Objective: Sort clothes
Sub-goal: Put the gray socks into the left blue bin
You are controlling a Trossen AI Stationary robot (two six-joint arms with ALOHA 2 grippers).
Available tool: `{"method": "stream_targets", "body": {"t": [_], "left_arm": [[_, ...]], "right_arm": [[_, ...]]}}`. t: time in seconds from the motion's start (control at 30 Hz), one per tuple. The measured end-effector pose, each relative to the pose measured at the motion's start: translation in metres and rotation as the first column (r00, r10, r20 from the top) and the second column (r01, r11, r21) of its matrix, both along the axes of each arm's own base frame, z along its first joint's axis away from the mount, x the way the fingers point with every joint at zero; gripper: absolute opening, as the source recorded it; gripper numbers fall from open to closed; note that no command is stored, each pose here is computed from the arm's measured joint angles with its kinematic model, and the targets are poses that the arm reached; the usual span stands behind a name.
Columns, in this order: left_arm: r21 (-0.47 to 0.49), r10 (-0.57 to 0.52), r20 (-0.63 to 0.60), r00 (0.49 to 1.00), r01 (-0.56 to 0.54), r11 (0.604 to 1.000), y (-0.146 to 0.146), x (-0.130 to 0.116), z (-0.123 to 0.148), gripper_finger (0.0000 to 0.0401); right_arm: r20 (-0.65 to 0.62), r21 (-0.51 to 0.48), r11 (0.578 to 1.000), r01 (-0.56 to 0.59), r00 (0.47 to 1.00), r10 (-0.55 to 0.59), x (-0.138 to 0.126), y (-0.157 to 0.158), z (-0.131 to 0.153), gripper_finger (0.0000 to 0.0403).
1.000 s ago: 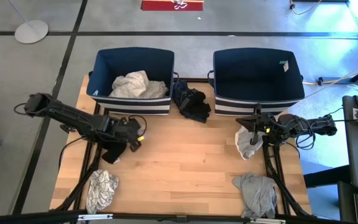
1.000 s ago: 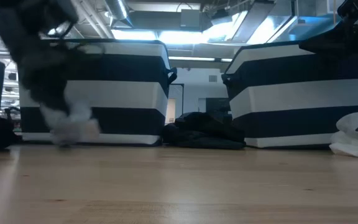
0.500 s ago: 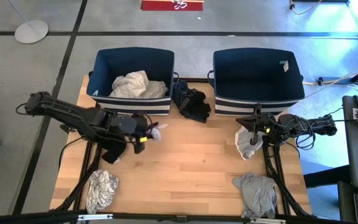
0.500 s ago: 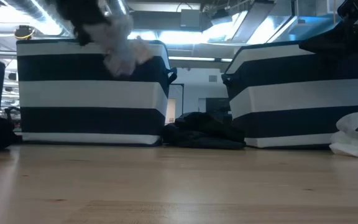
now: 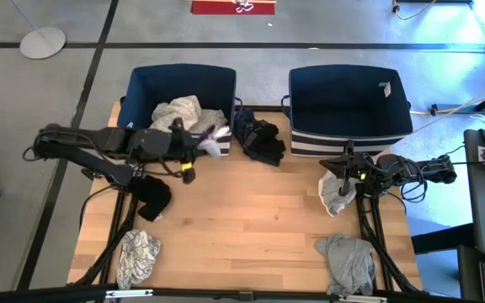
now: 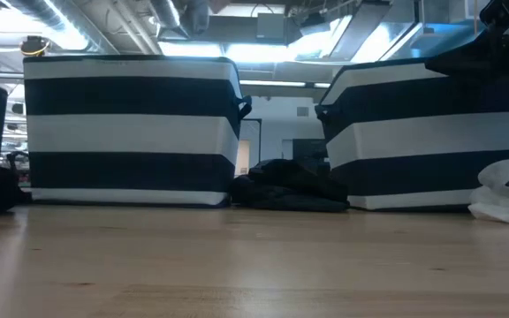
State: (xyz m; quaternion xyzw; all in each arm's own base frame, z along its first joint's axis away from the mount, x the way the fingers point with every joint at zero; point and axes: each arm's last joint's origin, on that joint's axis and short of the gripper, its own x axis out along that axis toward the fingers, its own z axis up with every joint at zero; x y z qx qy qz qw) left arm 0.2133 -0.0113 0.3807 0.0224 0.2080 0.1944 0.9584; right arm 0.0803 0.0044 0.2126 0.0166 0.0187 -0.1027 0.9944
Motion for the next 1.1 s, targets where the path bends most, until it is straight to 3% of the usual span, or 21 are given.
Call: {"method": "stream_targets", "body": {"t": [0.33,0.67,0.9,1.1], "left_arm": [[0.106,0.26,-0.018,0.965,-0.257,0.961,0.056,-0.006,0.008,0.0042],[0.129,0.528,-0.078,0.846,-0.516,0.847,0.115,-0.029,0.002,0.0044],[0.125,0.605,-0.145,0.783,-0.592,0.796,0.133,-0.039,-0.005,0.0045],[0.113,0.612,-0.225,0.758,-0.604,0.789,0.139,-0.044,-0.013,0.0045]], "right_arm": [[0.0,0.0,1.0,0.0,1.0,0.0,0.0,0.0,0.0,0.0008],[0.0,0.0,1.0,0.0,1.0,0.0,0.0,0.0,0.0,0.0008],[0.0,0.0,1.0,0.0,1.0,0.0,0.0,0.0,0.0,0.0008],[-0.002,-0.001,1.0,0.0,1.0,0.0,0.0,0.0,0.0,0.0008]]}}
